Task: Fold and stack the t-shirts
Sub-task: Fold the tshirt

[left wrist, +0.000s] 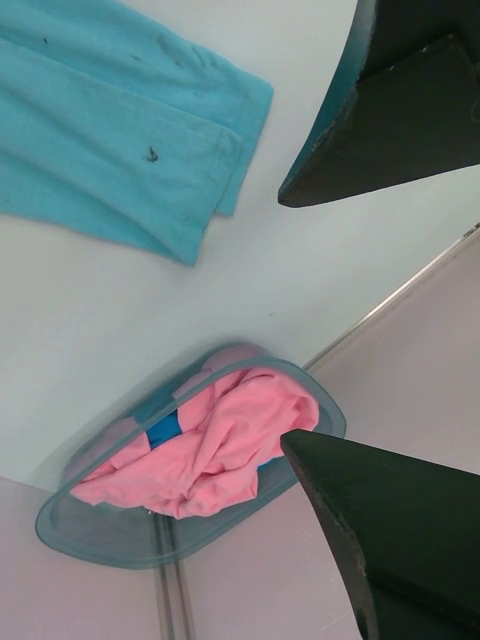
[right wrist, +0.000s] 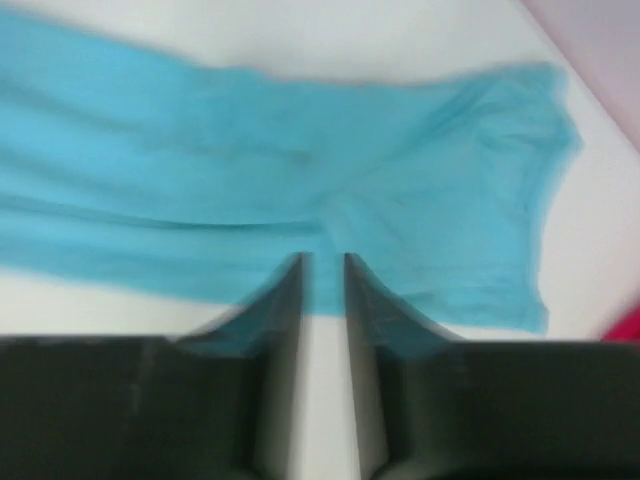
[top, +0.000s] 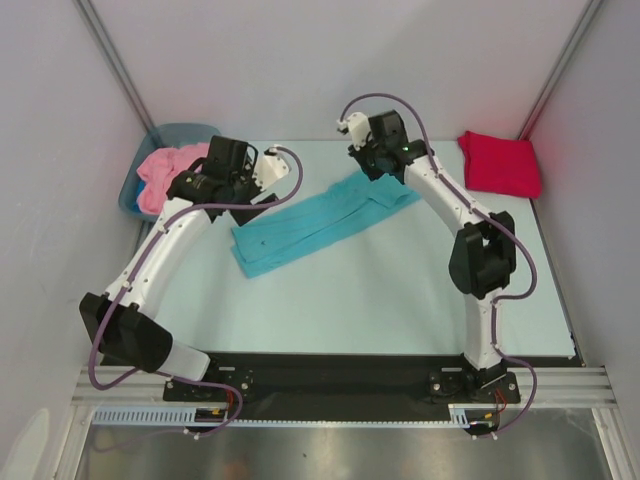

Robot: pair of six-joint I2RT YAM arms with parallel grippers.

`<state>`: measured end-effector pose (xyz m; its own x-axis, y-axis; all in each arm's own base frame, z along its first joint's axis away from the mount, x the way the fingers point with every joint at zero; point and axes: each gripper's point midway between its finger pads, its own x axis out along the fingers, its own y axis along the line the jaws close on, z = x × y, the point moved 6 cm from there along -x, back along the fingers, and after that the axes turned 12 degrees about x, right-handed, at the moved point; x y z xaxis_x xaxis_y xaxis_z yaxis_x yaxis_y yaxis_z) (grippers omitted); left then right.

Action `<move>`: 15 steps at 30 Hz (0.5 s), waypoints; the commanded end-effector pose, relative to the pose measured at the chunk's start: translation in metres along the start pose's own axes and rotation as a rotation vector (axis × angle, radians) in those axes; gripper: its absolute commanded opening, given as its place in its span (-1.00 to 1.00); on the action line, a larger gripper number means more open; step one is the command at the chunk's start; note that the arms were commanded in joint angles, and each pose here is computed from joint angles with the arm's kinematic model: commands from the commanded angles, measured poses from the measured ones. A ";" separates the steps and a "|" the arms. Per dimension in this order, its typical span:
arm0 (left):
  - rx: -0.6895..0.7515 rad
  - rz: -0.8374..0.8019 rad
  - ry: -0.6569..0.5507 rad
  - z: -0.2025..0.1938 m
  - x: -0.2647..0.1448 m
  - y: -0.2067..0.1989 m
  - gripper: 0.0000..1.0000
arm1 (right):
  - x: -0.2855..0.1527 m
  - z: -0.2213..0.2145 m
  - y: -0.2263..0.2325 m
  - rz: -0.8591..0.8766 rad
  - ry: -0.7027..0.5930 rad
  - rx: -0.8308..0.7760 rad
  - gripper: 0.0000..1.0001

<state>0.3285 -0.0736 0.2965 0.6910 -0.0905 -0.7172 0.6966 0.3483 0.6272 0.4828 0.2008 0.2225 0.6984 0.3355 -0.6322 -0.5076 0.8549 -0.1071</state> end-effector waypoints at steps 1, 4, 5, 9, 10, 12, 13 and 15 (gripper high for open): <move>0.021 0.093 -0.015 0.002 -0.004 0.014 0.99 | -0.021 -0.021 0.057 0.286 0.113 -0.003 -0.99; -0.049 0.149 0.015 -0.009 0.004 0.026 1.00 | -0.018 -0.038 0.089 0.420 0.204 -0.030 -1.00; -0.104 0.188 0.031 -0.018 0.002 0.039 1.00 | -0.015 -0.040 0.095 0.436 0.216 -0.037 -1.00; -0.335 0.347 0.090 -0.048 -0.005 0.069 1.00 | 0.009 -0.054 0.126 0.492 0.275 -0.079 -1.00; -0.375 0.381 0.132 -0.064 -0.007 0.071 0.99 | 0.011 -0.055 0.136 0.516 0.282 -0.090 -1.00; -0.451 0.463 0.147 -0.077 -0.014 0.079 0.99 | 0.016 -0.050 0.147 0.531 0.282 -0.096 -1.00; -0.483 0.497 0.156 -0.085 -0.022 0.080 0.99 | 0.026 -0.057 0.156 0.546 0.306 -0.099 -1.00; -0.587 0.556 0.200 -0.104 -0.028 0.082 1.00 | 0.026 -0.055 0.175 0.572 0.316 -0.116 -1.00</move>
<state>0.3578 0.0331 0.3097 0.7917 0.2677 -0.5492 0.2691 0.6542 0.7068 0.3957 0.3087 0.1256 0.1679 0.5245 -0.8347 -0.7823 0.5861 0.2109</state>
